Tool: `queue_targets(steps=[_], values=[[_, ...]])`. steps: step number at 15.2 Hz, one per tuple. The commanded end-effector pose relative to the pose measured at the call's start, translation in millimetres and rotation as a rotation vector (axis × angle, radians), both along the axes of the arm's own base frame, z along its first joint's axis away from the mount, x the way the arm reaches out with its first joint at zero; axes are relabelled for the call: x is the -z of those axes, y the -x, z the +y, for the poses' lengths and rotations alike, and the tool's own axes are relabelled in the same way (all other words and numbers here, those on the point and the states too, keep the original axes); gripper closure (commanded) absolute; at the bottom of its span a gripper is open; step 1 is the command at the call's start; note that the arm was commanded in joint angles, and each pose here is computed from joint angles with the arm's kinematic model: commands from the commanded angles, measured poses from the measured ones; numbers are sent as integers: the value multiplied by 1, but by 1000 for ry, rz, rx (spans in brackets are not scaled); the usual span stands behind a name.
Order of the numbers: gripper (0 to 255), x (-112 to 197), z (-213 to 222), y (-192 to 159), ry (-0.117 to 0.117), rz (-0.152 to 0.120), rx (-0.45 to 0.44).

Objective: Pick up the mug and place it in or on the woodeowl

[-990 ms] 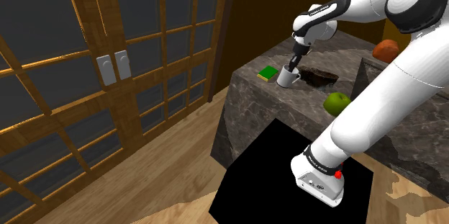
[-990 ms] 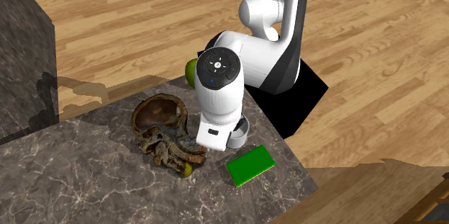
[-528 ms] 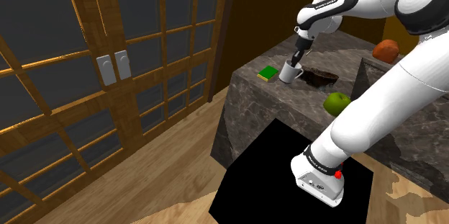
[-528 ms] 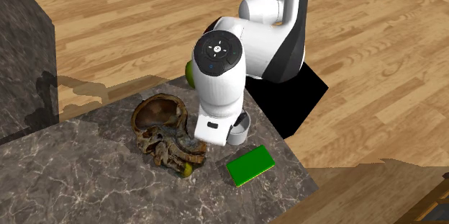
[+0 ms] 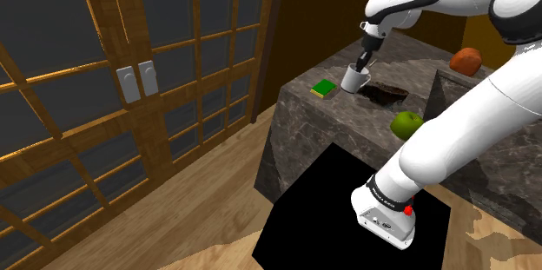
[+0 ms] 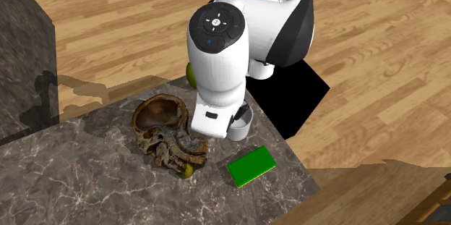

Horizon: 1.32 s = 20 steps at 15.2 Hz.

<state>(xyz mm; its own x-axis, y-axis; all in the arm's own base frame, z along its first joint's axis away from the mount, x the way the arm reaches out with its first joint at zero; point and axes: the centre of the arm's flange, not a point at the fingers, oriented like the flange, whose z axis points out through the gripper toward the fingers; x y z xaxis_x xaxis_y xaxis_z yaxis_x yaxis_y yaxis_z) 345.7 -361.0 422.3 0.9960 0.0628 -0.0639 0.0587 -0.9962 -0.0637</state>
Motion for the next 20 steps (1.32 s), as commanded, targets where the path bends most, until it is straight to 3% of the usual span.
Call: queue_targets(steps=[1,18,20], values=[[255,-11,1,0,0,0,0],[255,-97,1,0,0,0,0],[255,-100,-23,10,0,0,0]])
